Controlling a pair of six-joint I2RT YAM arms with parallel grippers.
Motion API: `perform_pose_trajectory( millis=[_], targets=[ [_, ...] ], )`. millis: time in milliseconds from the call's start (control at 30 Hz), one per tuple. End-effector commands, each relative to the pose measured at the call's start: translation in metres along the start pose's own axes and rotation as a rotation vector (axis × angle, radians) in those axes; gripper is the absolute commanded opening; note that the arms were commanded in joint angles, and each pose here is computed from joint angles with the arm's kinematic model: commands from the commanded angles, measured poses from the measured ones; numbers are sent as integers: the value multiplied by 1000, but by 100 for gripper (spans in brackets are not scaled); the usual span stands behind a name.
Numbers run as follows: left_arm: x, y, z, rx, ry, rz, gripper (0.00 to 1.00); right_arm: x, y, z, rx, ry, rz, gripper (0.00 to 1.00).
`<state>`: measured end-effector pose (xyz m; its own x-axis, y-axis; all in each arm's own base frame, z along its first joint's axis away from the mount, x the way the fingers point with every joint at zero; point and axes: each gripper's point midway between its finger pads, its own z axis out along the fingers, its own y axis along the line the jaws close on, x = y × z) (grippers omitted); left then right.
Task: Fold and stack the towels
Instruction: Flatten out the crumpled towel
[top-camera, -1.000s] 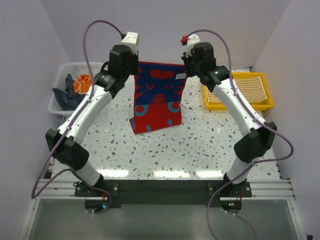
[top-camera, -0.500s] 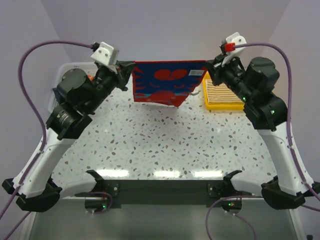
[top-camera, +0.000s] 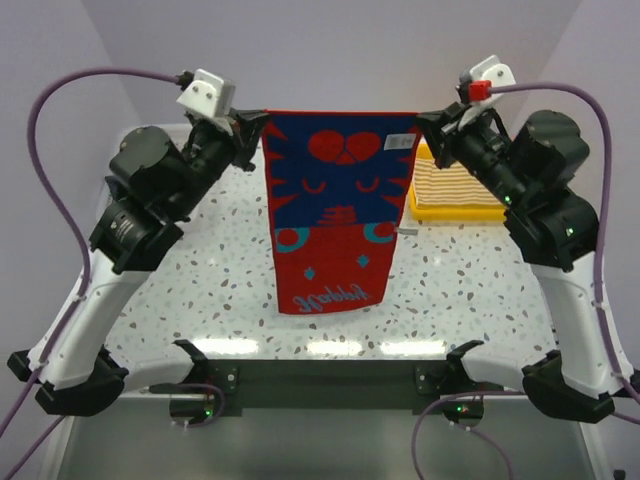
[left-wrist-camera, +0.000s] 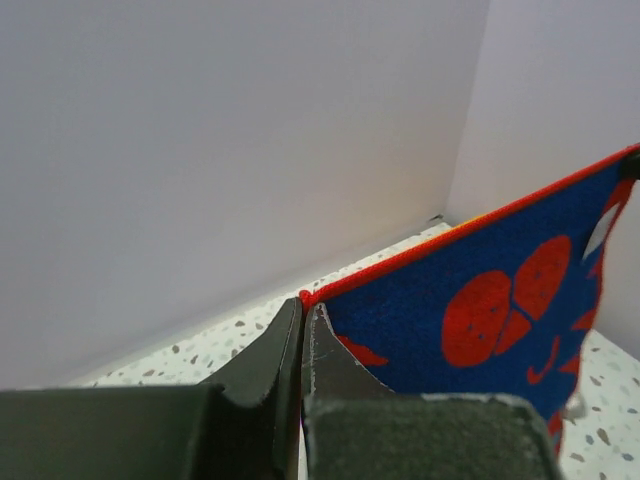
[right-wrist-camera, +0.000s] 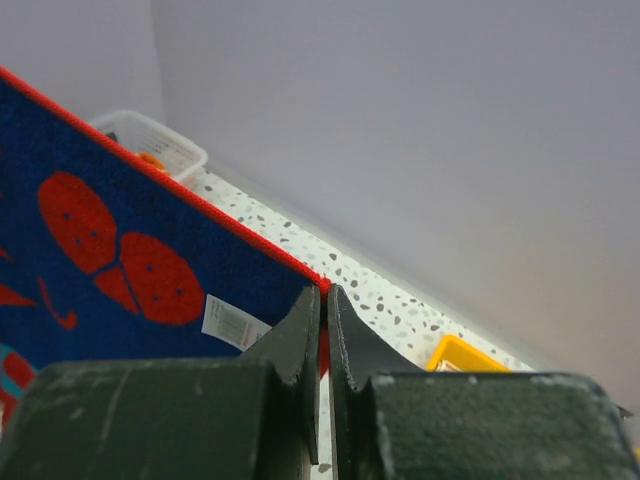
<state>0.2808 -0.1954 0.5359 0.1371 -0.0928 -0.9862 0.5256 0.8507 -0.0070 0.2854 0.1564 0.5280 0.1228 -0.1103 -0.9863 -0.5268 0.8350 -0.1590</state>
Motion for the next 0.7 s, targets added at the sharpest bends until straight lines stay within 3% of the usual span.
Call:
perform_pose_trajectory(
  millis=[0, 200, 233, 267, 300, 333, 400, 467, 500, 667],
  targets=[
    [30, 46, 26, -242, 87, 30, 0, 37, -34, 38, 154, 114, -20, 0],
    [150, 110, 98, -368, 292, 1, 0, 108, -57, 111, 239, 233, -26, 0],
    [186, 120, 113, -391, 356, 9, 0, 135, -58, 132, 235, 281, -22, 0],
    [197, 132, 122, -405, 371, 9, 0, 143, -62, 143, 234, 284, -16, 0],
    [232, 139, 138, -403, 429, 8, 0, 148, -66, 153, 239, 286, -12, 0],
    [233, 142, 149, -392, 420, 0, 0, 178, -70, 172, 235, 338, 0, 0],
    [275, 155, 169, -392, 478, 4, 0, 189, -74, 193, 229, 333, 5, 0],
    [284, 166, 184, -401, 476, 12, 0, 220, -78, 214, 218, 363, 1, 0],
    [308, 170, 191, -396, 512, 11, 0, 223, -80, 221, 212, 361, -3, 0],
    [340, 179, 196, -373, 549, -6, 0, 266, -75, 237, 174, 435, -27, 0]
  ],
)
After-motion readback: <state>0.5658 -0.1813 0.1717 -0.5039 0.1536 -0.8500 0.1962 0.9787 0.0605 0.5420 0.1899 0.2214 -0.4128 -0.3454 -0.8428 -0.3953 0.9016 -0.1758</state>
